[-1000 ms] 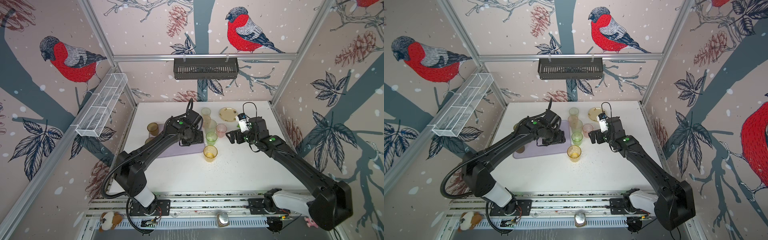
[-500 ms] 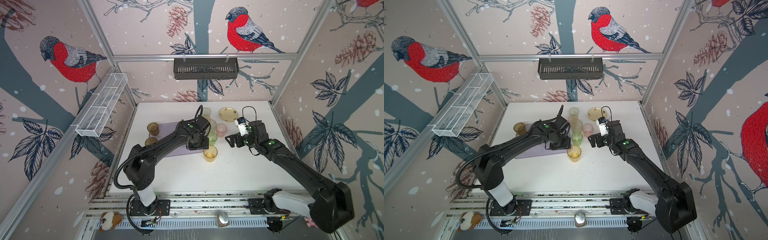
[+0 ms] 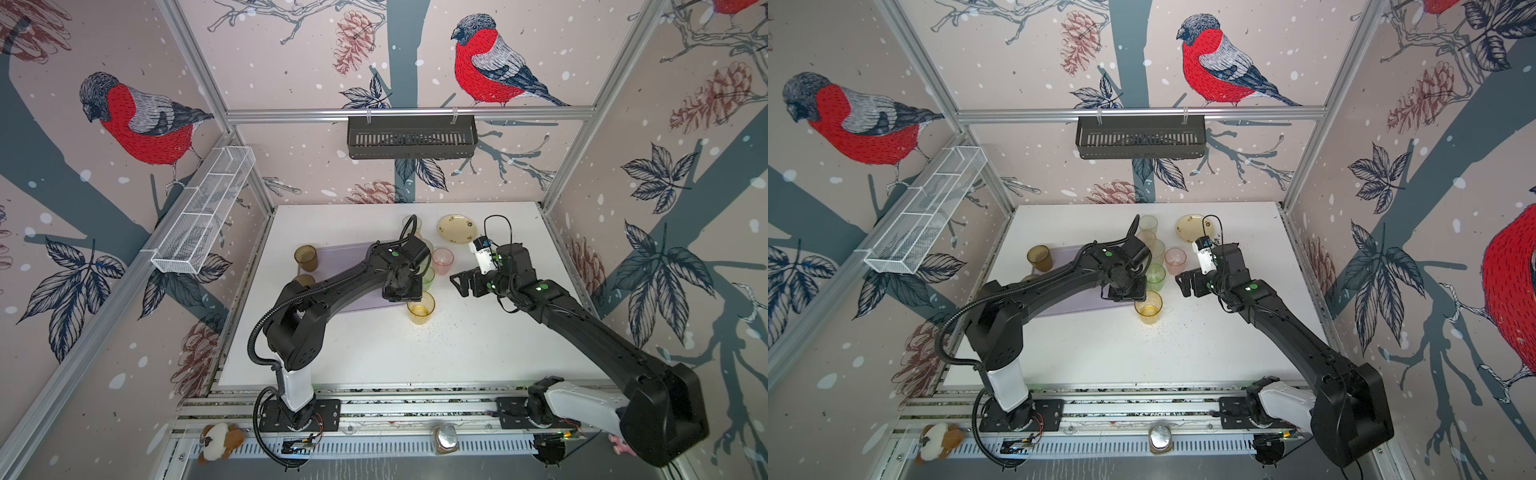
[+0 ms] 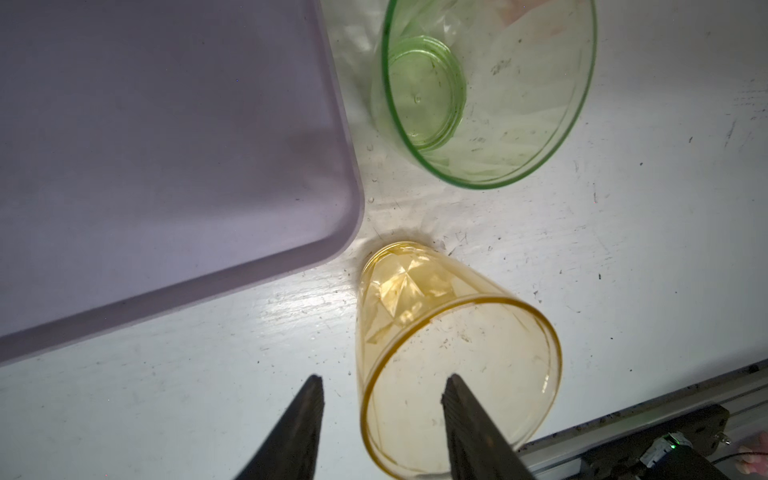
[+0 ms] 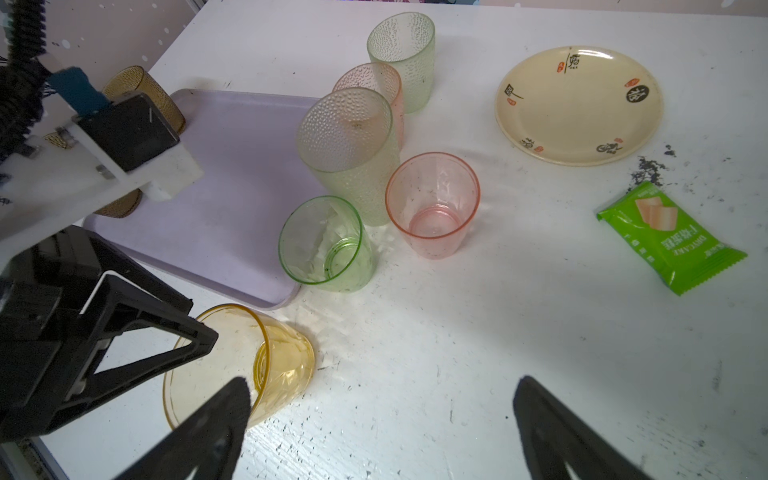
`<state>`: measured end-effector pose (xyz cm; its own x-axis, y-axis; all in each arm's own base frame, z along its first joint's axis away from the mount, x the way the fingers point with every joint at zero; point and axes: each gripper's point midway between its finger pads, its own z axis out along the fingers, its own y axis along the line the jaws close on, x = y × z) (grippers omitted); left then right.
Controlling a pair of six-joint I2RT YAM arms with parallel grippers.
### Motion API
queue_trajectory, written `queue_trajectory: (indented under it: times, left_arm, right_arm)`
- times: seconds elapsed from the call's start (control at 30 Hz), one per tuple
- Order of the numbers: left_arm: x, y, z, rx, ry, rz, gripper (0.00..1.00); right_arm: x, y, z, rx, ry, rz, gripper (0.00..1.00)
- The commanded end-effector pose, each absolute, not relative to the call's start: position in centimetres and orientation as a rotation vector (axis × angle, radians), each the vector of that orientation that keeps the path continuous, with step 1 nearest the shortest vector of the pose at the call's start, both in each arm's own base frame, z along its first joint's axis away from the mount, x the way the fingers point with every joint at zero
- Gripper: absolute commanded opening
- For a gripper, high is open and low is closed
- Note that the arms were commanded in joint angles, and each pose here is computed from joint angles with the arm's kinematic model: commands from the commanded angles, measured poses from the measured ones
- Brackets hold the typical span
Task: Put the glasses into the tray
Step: 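Move the left gripper over the clear yellow cup beside the tray, then lower the left gripper and close it on the yellow cup rim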
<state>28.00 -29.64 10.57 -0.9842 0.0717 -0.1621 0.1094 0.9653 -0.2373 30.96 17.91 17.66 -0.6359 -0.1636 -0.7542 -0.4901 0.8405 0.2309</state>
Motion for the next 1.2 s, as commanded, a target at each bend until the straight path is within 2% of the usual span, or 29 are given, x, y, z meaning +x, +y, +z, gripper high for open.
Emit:
queue_trajectory:
  times: [0.0, 1.17]
  left_arm:
    - [28.3, -29.5, 10.4, 0.144, 2.954, -0.334, 0.46]
    - [28.4, -29.1, 8.5, 0.205, 2.991, -0.227, 0.29]
  right_arm:
    - [31.3, 18.3, 18.3, -0.466, 2.210, 0.564, 1.00]
    - [31.8, 18.2, 18.3, -0.462, 2.208, 0.552, 1.00]
